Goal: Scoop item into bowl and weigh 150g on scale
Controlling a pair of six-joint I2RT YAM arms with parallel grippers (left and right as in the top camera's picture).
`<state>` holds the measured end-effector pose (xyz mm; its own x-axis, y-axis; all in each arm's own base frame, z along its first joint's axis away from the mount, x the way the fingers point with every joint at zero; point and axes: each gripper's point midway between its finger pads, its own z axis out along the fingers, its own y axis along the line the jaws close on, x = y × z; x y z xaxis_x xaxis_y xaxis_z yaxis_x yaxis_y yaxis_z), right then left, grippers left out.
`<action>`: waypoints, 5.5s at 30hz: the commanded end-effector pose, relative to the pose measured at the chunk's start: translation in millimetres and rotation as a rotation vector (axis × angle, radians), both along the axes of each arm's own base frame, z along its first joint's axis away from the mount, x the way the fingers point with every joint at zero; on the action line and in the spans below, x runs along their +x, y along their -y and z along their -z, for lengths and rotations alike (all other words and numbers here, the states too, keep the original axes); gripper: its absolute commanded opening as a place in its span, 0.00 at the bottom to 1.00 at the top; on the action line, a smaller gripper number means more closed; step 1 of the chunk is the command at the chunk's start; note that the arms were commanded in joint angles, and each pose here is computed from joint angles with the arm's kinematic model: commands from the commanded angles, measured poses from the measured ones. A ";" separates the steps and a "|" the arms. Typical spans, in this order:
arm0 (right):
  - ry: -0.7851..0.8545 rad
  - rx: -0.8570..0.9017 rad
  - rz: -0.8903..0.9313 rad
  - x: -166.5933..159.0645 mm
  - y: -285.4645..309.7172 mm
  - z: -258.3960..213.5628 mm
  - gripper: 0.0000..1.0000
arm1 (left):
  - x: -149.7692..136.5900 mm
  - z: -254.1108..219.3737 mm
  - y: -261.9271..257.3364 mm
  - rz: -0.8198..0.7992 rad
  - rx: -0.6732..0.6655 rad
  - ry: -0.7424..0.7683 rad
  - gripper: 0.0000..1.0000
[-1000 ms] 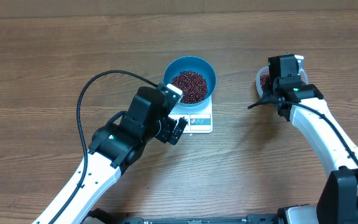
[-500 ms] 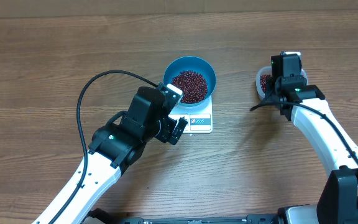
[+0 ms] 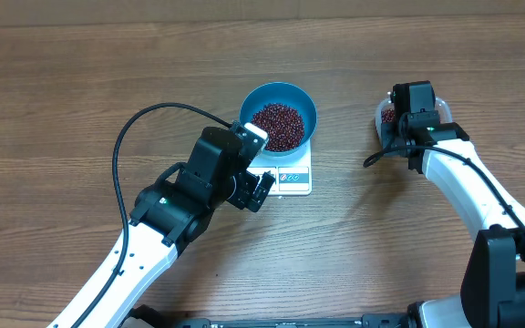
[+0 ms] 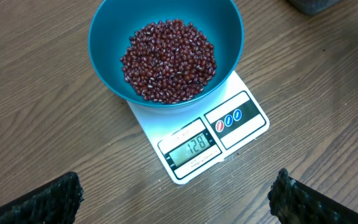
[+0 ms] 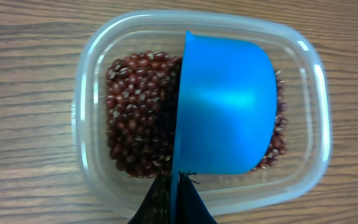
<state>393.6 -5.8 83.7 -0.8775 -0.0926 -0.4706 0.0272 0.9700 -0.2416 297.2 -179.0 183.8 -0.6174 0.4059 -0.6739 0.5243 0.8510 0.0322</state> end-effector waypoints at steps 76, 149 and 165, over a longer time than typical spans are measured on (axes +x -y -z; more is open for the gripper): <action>0.246 1.004 -0.163 -33.4 -52.8 -161.3 0.04 | -0.5 2.0 0.8 -0.004 -0.015 -0.015 1.00; 0.451 0.464 -0.740 -5.6 -215.6 -159.8 0.04 | -0.5 2.0 0.8 -0.004 -0.015 -0.015 0.99; 0.454 0.453 -0.751 -5.6 -215.6 -159.8 0.04 | -0.5 2.0 0.8 -0.004 -0.015 -0.015 1.00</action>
<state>383.1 206.4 224.8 -0.4366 -0.2855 -0.8531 -0.6297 0.7743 0.0631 297.2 -179.0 183.8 -0.6174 0.4059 -0.6739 0.5243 0.8510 0.0322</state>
